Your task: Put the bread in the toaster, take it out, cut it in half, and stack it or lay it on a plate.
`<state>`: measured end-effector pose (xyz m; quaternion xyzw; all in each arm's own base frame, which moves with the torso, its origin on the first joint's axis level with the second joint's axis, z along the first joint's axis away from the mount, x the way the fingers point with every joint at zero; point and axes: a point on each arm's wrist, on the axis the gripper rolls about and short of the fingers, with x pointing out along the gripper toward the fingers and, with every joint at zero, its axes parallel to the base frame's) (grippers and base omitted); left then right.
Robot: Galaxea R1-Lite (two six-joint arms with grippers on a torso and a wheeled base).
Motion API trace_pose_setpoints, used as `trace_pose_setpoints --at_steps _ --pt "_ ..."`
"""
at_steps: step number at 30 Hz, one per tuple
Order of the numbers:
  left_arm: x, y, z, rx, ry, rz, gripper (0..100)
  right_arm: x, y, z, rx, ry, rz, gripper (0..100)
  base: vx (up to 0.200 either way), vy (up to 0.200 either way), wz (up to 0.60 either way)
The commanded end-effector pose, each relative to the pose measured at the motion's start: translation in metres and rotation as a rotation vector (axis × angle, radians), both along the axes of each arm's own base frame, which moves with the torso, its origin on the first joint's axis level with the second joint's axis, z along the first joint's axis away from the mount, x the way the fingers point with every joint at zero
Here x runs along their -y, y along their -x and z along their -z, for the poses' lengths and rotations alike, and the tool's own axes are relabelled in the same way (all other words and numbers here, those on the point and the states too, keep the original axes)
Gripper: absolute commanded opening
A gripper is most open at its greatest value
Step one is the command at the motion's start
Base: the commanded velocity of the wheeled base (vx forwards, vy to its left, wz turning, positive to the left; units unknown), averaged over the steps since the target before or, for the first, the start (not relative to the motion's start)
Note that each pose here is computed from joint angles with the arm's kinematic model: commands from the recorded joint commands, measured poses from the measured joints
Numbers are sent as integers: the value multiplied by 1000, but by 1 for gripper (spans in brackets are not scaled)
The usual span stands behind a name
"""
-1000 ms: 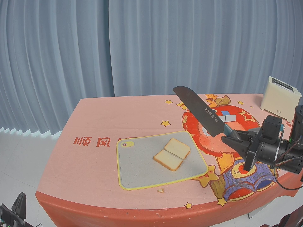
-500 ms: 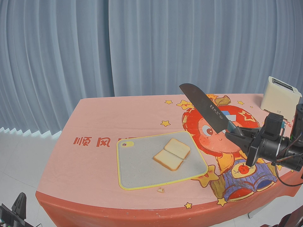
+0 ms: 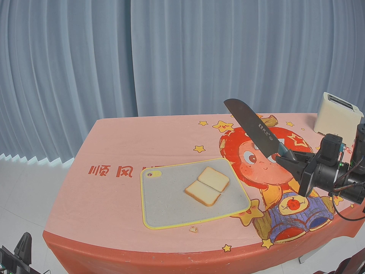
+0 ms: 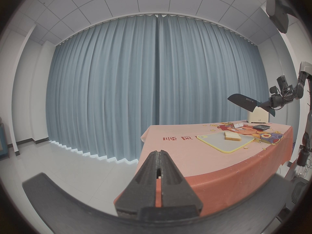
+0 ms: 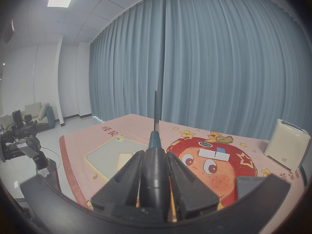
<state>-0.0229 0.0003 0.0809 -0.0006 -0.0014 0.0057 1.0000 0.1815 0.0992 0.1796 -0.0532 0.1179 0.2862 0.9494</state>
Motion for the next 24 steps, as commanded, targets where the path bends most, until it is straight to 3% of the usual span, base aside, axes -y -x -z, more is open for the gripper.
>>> trace_pose_setpoints --at_steps 1,24 --pt "0 -2 5 -23 0 -1 0 -1 -1 2 -6 4 0 0 0 0 0" --pt "0 -2 5 -23 0 -1 0 0 0 0 1 -2 0 0 0 0 0"
